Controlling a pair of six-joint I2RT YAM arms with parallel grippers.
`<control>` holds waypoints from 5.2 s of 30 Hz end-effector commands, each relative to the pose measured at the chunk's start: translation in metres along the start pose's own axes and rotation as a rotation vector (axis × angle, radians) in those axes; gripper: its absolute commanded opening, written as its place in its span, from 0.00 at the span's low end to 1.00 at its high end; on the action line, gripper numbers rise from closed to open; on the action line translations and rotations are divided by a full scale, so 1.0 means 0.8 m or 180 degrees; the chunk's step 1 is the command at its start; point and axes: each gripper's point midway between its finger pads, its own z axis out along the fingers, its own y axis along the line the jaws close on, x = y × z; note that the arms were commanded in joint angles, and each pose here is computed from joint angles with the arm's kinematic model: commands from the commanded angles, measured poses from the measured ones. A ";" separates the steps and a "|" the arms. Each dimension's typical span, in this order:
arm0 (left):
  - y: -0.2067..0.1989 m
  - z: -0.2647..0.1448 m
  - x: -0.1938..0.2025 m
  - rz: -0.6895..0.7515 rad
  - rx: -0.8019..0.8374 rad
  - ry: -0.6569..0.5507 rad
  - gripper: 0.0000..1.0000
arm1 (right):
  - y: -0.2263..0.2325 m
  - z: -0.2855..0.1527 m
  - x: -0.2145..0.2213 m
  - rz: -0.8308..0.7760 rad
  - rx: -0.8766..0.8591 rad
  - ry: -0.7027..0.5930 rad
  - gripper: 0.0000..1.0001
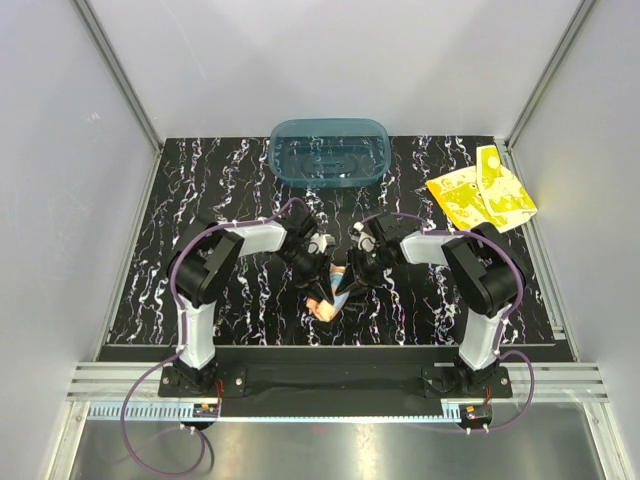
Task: Roll the towels
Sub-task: Roll the towel
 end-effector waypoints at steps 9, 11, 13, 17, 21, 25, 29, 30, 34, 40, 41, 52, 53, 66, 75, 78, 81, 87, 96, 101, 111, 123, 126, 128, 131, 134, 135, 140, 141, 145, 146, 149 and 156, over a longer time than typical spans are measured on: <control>0.017 -0.073 -0.041 0.0431 -0.1366 -0.1213 0.75 | -0.028 0.023 -0.004 -0.0103 0.0458 -0.0107 0.16; -0.006 -0.101 -0.048 0.0574 -0.1498 -0.1564 0.99 | -0.026 0.022 -0.002 -0.0112 0.0467 -0.0084 0.16; -0.032 -0.114 -0.046 0.0775 -0.1622 -0.1753 0.99 | -0.024 0.022 -0.003 -0.0118 0.0469 -0.0086 0.15; -0.065 -0.149 -0.043 0.1206 -0.2361 -0.2281 0.99 | -0.022 0.024 -0.003 -0.0119 0.0482 -0.0060 0.15; -0.090 -0.125 -0.024 0.1572 -0.2573 -0.2375 0.99 | -0.017 0.025 -0.004 -0.0127 0.0491 -0.0043 0.15; -0.106 -0.101 -0.013 0.1746 -0.2526 -0.2444 0.65 | -0.015 0.023 -0.003 -0.0122 0.0516 -0.0004 0.15; -0.111 -0.084 -0.006 0.1932 -0.2762 -0.2488 0.52 | -0.014 0.020 -0.001 -0.0142 0.0540 0.0029 0.15; -0.116 -0.077 -0.002 0.1993 -0.2776 -0.2472 0.50 | -0.013 0.019 0.000 -0.0139 0.0538 0.0035 0.15; -0.106 -0.050 0.002 0.2079 -0.2974 -0.2329 0.44 | -0.013 0.018 -0.001 -0.0137 0.0555 0.0042 0.15; -0.093 -0.028 0.010 0.2069 -0.3215 -0.2314 0.40 | -0.010 0.017 -0.001 -0.0146 0.0545 0.0036 0.15; -0.087 -0.027 0.009 0.2029 -0.3266 -0.2333 0.40 | -0.010 0.017 -0.001 -0.0141 0.0549 0.0033 0.14; -0.024 -0.015 0.012 0.1923 -0.3674 -0.2193 0.48 | -0.010 0.016 0.001 -0.0151 0.0554 0.0059 0.14; -0.020 -0.014 0.012 0.1913 -0.3695 -0.2184 0.48 | -0.012 0.016 0.001 -0.0142 0.0560 0.0069 0.14; 0.050 0.006 0.014 0.1717 -0.3797 -0.1802 0.54 | -0.007 0.014 0.003 -0.0182 0.0541 0.0160 0.14; 0.083 0.017 0.005 0.1500 -0.3462 -0.1465 0.36 | -0.005 0.015 0.002 -0.0218 0.0532 0.0253 0.19; 0.084 0.021 0.004 0.1508 -0.3437 -0.1411 0.21 | -0.002 0.013 0.001 -0.0240 0.0539 0.0268 0.25; 0.082 0.021 0.004 0.1495 -0.3393 -0.1423 0.04 | 0.002 0.010 -0.002 -0.0276 0.0539 0.0275 0.35; 0.082 0.029 0.005 0.1467 -0.3045 -0.1243 0.00 | 0.017 -0.018 -0.022 -0.0300 0.0533 0.0125 0.61; 0.066 0.045 0.007 0.1382 -0.2369 -0.0985 0.00 | 0.003 -0.145 -0.105 -0.0195 0.1038 -0.0600 0.99; 0.031 0.058 0.006 0.1201 -0.1722 -0.0948 0.00 | -0.001 -0.187 -0.116 -0.0176 0.1300 -0.0865 1.00; -0.001 0.064 0.001 0.0727 -0.0987 -0.0799 0.00 | 0.044 -0.189 -0.096 -0.0110 0.0665 -0.1182 1.00; 0.018 0.071 -0.011 0.0094 -0.0383 -0.0785 0.00 | 0.015 -0.100 -0.055 0.0240 0.0341 -0.0920 0.91; 0.022 0.069 -0.013 0.0042 -0.0361 -0.0819 0.00 | 0.011 -0.077 -0.054 0.0263 0.0311 -0.0853 0.89; 0.024 0.068 -0.014 0.0024 -0.0354 -0.0820 0.00 | 0.006 -0.065 -0.054 0.0292 0.0336 -0.0801 0.86; 0.027 0.067 -0.013 -0.0025 -0.0315 -0.0819 0.00 | -0.001 -0.056 -0.053 0.0334 0.0374 -0.0792 0.82; 0.033 0.066 -0.013 -0.0064 -0.0272 -0.0833 0.00 | -0.013 -0.050 -0.051 0.0389 0.0437 -0.0783 0.76; 0.032 0.065 -0.013 -0.0092 -0.0223 -0.0826 0.00 | -0.018 -0.048 -0.048 0.0427 0.0460 -0.0775 0.76; 0.037 0.063 -0.013 -0.0132 -0.0195 -0.0834 0.00 | -0.038 -0.045 -0.040 0.0489 0.0631 -0.0779 0.76; 0.039 0.062 -0.013 -0.0146 -0.0202 -0.0839 0.00 | -0.041 -0.047 -0.038 0.0492 0.0671 -0.0779 0.76; 0.040 0.058 -0.013 -0.0152 -0.0223 -0.0872 0.00 | -0.054 -0.058 -0.036 0.0500 0.0913 -0.0887 0.80; 0.041 0.058 -0.013 -0.0152 -0.0223 -0.0872 0.00 | -0.054 -0.059 -0.035 0.0515 0.0925 -0.0888 0.81; 0.042 0.057 -0.012 -0.0160 -0.0242 -0.0879 0.00 | -0.056 -0.057 -0.036 0.0529 0.0921 -0.0921 0.84; 0.047 0.055 -0.011 -0.0141 -0.0336 -0.0893 0.00 | -0.060 -0.061 -0.047 0.0622 0.0956 -0.1068 0.89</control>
